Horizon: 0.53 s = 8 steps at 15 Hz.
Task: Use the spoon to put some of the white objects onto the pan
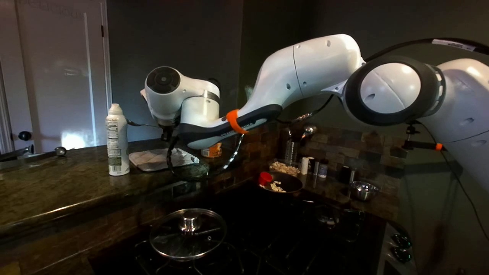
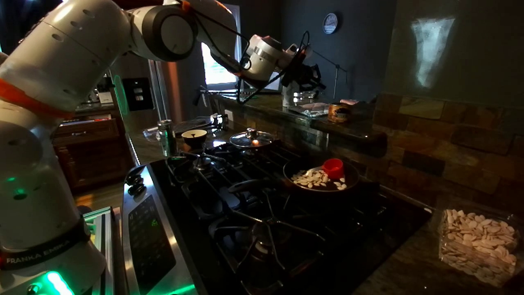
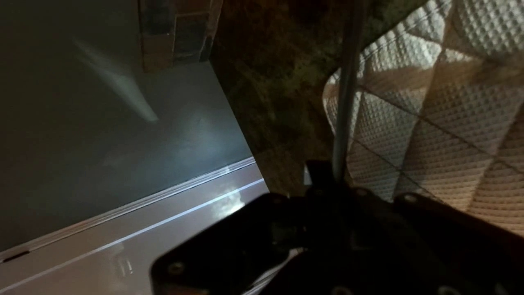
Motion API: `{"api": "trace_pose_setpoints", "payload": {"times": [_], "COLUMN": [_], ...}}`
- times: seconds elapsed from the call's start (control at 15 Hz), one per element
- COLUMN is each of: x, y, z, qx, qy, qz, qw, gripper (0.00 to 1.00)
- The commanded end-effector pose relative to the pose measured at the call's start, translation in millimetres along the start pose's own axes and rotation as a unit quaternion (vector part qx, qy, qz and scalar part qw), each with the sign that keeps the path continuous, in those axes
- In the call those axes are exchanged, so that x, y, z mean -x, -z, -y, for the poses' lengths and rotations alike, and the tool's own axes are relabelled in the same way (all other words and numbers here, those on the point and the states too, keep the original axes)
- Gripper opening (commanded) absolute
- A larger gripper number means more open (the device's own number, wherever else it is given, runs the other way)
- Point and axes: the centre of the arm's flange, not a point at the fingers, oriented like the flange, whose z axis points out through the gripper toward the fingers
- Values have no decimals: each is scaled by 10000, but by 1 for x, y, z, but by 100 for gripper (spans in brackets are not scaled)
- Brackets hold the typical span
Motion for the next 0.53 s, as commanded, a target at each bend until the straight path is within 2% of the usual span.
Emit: {"api": "trace_pose_setpoints", "payload": {"times": [0.0, 0.13, 0.33, 0.4, 0.47], "x": [-5, -8, -8, -6, -3], "y": [10, 9, 0, -6, 7], "z": [-15, -11, -2, 0, 1], "qx": [-469, -829, -1350, -1354, -1178], "qy": [137, 299, 171, -28, 99], "qz": [46, -13, -106, -166, -99], "qw": [9988, 9961, 9906, 9907, 9929], "gripper": [1, 1, 1, 1, 1]}}
